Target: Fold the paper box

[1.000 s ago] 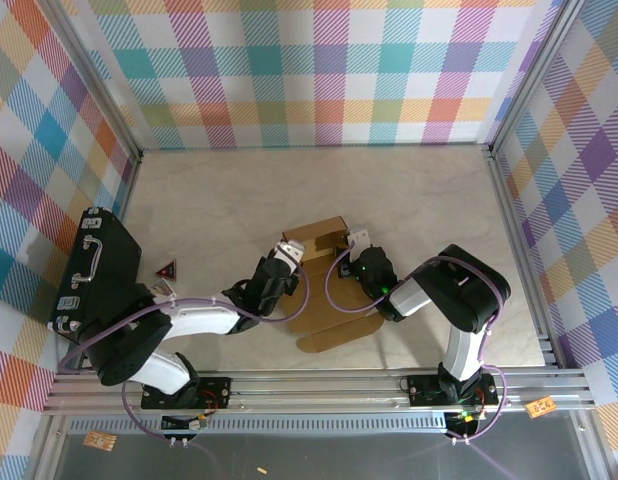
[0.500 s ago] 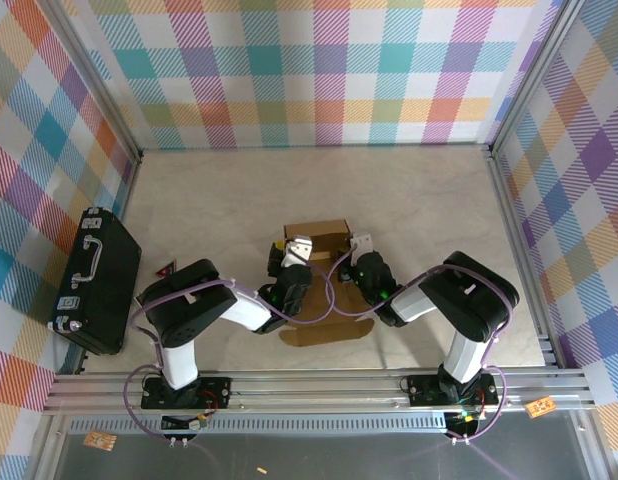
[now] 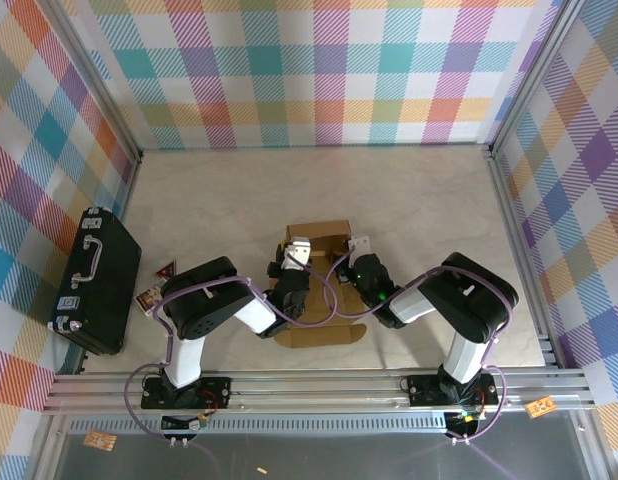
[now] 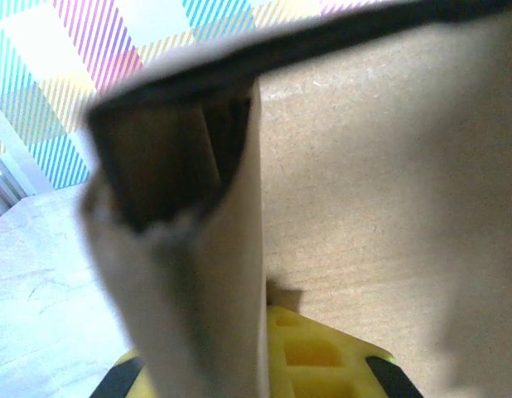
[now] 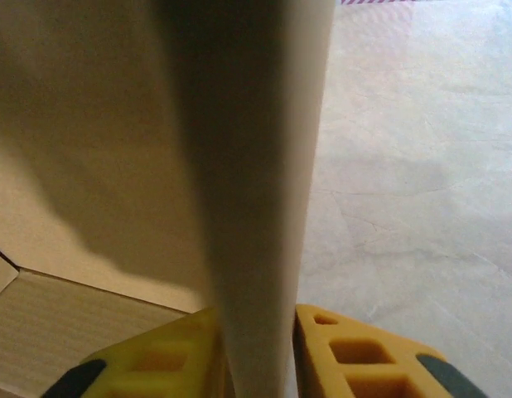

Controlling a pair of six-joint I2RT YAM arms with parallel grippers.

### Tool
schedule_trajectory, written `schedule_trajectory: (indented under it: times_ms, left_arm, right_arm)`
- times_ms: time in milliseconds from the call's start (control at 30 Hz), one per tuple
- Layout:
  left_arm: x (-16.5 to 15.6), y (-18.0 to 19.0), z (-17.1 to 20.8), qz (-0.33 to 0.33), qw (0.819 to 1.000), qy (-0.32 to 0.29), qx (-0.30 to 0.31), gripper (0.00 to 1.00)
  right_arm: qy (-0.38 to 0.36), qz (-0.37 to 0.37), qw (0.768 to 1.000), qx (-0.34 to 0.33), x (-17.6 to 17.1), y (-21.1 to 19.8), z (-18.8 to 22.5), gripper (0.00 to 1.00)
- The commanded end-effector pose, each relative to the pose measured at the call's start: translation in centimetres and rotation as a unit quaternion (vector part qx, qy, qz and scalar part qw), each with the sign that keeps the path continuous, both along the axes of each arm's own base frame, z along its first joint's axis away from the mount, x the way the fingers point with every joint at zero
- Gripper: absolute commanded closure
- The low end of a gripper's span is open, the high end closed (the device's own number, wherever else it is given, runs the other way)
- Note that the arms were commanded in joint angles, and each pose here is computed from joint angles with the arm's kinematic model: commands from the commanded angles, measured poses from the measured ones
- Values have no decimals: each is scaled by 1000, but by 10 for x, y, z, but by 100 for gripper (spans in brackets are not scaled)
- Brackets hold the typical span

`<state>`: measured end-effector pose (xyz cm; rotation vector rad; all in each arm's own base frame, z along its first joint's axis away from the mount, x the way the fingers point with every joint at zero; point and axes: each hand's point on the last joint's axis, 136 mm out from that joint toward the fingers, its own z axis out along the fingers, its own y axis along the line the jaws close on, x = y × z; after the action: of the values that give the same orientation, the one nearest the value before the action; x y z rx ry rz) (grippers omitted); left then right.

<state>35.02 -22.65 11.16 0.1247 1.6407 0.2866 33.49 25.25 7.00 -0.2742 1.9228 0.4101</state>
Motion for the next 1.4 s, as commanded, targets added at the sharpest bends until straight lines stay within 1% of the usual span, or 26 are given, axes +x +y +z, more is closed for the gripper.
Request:
schedule_trajectory:
  times_ms: [0, 133, 300, 333, 367, 400, 500, 600, 633, 667, 733, 767, 867, 1067, 1100, 1133, 1167, 1267, 1367]
  left_arm:
    - [-2, 0, -7, -12, 999, 11, 32, 100]
    - [-5, 1, -19, -19, 999, 22, 26, 100]
    - [-7, 1, -26, -28, 999, 28, 21, 100]
    - [-7, 0, -27, -31, 999, 29, 20, 100]
    - [-7, -1, -27, -32, 999, 31, 19, 100]
    - [-8, -1, -29, -34, 999, 33, 16, 100]
    - [-9, 1, -31, -33, 999, 36, 8, 100]
    - [-9, 0, -32, -35, 999, 37, 10, 100]
    - [-9, -1, -33, -36, 999, 37, 9, 100]
    - [-9, -2, -34, -39, 998, 39, 10, 100]
    - [-8, -3, -36, -42, 998, 41, 10, 100]
    - [-9, -3, -36, -41, 998, 41, 8, 100]
    - [-9, -3, -38, -43, 998, 42, 7, 100]
    - [-10, -3, -38, -47, 998, 44, 9, 100]
    - [-10, -3, -39, -47, 998, 45, 11, 100]
    - [-10, -2, -40, -45, 998, 46, 12, 100]
    - [-10, -1, -40, -42, 998, 46, 12, 100]
    - [-9, 2, -40, -31, 999, 42, 11, 100]
    - [-9, 5, -38, -19, 999, 32, 10, 100]
  right_arm:
    - [-10, 14, 1000, -17, 2, 11, 10, 65]
    - [-29, 49, 998, -24, 5, 27, 13, 64]
    - [-50, 44, 997, -38, 14, 28, 16, 66]
    - [-53, 47, 997, -43, 14, 29, 16, 72]
    - [-55, 46, 996, -48, 16, 30, 17, 91]
    - [-55, 45, 996, -51, 17, 30, 17, 100]
    - [-50, 46, 996, -63, 17, 30, 11, 100]
    - [-45, 4, 997, -61, 20, 14, 8, 100]
    - [-46, 2, 997, -59, 21, 13, 10, 84]
    - [-49, 12, 997, -59, 20, 16, 12, 75]
    - [-58, 38, 996, -56, 18, 25, 20, 67]
    - [-61, 44, 996, -53, 18, 27, 23, 64]
    - [-65, 44, 996, -53, 19, 28, 26, 61]
    - [-89, 12, 994, -69, 28, 20, 34, 62]
    - [-95, -2, 993, -73, 32, 17, 37, 67]
    - [-100, -13, 992, -77, 35, 15, 39, 77]
    - [-103, -19, 991, -83, 37, 14, 39, 100]
    - [-107, -4, 991, -82, 35, 19, 35, 100]
    - [-92, -13, 993, -67, 30, 13, 27, 100]
